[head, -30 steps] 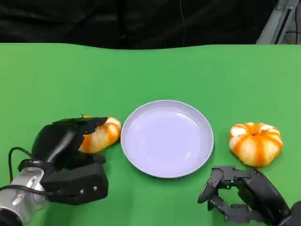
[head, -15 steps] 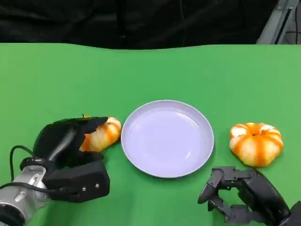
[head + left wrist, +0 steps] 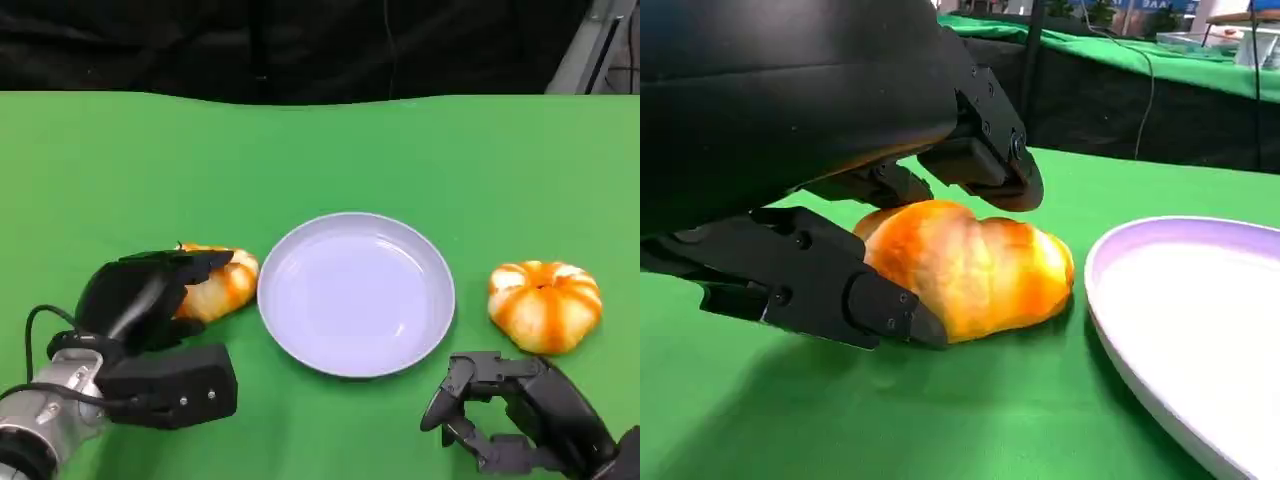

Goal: Grasp the bread from the table and place it into the plate.

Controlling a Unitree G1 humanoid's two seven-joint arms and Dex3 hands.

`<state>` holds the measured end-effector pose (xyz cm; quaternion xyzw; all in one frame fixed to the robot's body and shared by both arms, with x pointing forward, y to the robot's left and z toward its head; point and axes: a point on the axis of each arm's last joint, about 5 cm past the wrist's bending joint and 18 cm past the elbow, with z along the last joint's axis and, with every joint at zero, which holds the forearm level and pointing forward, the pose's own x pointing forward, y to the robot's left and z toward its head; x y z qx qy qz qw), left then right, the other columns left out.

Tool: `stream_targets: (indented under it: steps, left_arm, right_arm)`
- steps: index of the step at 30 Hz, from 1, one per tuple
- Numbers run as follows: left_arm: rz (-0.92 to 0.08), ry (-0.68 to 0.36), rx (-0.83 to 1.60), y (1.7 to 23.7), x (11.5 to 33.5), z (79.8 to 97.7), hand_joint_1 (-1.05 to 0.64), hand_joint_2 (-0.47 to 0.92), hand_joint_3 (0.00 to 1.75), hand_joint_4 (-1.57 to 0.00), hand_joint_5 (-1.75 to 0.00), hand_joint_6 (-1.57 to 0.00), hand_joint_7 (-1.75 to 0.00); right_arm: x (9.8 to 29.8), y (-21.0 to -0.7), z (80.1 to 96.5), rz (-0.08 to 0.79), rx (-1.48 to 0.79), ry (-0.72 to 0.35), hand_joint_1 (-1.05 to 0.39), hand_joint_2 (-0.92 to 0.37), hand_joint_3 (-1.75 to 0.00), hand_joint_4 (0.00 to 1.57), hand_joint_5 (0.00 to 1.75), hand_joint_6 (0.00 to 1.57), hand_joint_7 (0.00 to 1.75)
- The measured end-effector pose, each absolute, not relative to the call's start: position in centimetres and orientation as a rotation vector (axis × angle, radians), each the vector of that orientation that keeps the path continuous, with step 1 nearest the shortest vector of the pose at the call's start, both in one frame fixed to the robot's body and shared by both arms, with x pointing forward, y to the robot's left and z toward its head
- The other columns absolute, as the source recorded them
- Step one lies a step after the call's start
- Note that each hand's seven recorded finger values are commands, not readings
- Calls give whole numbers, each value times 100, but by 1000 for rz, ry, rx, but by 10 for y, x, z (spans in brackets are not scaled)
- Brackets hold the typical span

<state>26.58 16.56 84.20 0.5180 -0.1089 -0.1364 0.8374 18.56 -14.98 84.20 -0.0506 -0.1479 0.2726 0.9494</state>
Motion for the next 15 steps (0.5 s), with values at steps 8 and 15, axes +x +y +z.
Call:
stream_targets:
  steps: [8,15]
  left_arm:
    - [-266,-216,1071,164,267,843,4,88,0,-86,-2,-94,-3]
    - [-243,-221,1067,162,268,843,-5,87,0,-77,-102,-125,-4]
  right_arm:
    - [186,-150,842,554,-103,-301,-10,-67,-88,76,158,84,112]
    - [186,-150,842,554,-103,-301,-9,-69,-86,76,157,84,112]
